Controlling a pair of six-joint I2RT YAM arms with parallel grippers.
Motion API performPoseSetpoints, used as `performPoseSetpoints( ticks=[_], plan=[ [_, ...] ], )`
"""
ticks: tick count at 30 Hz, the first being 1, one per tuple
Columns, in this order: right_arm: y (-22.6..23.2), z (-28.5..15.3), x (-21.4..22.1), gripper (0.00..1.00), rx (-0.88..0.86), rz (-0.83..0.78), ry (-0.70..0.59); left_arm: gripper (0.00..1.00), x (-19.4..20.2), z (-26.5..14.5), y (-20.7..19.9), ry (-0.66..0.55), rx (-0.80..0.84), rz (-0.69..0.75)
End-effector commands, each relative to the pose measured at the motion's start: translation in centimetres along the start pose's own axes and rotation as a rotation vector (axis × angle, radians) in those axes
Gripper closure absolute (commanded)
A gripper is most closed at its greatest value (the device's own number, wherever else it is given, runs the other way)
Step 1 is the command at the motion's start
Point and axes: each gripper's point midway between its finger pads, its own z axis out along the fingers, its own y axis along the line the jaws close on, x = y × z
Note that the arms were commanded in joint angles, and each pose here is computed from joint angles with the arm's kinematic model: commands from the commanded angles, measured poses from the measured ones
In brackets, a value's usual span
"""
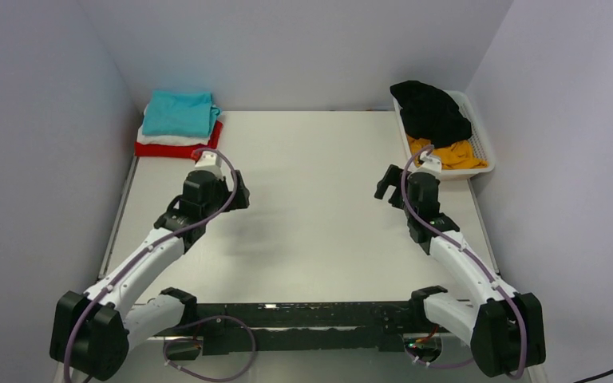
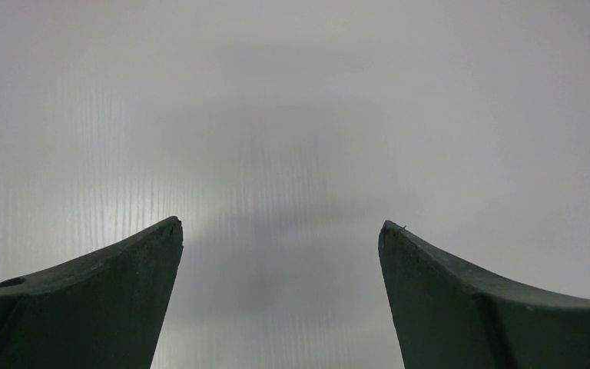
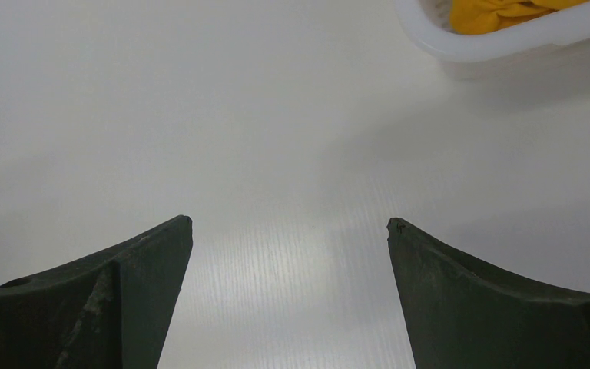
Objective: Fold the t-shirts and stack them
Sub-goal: Reset both arms
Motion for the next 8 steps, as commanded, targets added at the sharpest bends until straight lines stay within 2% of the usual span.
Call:
performPoseSetpoints(
  ticks=[1,8],
  plan=[
    [0.68,-0.3,-2.22,0.0,-0.026,0.045,-0.096,0.01,-1.24,-1.62,0.18,-0.066,-0.023,-0.018],
    [0.02,-0.25,-2.59,0.0,0.012,0.041,-0.113,0.01,-1.68,-2.5,0.05,-0.101,-0.004,-0.014]
  ],
)
